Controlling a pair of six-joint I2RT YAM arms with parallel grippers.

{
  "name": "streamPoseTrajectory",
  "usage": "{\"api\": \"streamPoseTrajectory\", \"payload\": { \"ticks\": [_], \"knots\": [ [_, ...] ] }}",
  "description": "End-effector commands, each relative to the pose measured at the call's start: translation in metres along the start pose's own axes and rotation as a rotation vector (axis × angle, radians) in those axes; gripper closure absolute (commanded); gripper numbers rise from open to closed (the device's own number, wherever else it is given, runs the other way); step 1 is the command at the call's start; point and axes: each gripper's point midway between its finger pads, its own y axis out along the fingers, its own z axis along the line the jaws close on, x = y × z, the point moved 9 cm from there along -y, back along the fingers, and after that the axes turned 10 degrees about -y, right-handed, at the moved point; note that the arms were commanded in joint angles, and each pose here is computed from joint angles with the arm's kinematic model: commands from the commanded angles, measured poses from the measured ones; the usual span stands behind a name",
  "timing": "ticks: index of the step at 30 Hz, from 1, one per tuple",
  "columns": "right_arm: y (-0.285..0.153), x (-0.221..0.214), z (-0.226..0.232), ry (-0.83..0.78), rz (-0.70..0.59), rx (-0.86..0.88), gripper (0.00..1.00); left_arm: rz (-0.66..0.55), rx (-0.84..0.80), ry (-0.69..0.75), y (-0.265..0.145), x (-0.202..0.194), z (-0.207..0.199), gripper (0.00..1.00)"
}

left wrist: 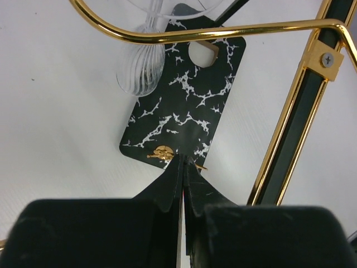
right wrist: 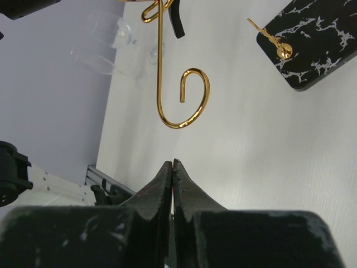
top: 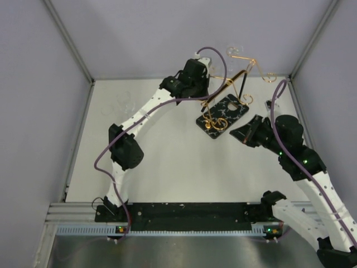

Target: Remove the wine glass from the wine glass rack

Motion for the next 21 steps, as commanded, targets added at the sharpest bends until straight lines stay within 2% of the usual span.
{"api": "streamPoseTrajectory", "payload": {
  "ticks": [1,13,21],
  "knots": [
    [-0.003,0.005,0.002,-0.001,-0.045,0.017,1.00,0.010,-0.097,0.040,-0.034,-0.001,-0.023,1.00],
    [-0.005,-0.010,-0.009,0.002,-0.020,-0.027,1.00,0.060,-0.270,0.031,-0.055,-0.014,-0.059,1.00],
    [-0.019,-0.016,-0.019,-0.026,-0.026,-0.116,1.00,0.107,-0.331,0.022,-0.046,-0.031,-0.081,1.00]
  ]
}}
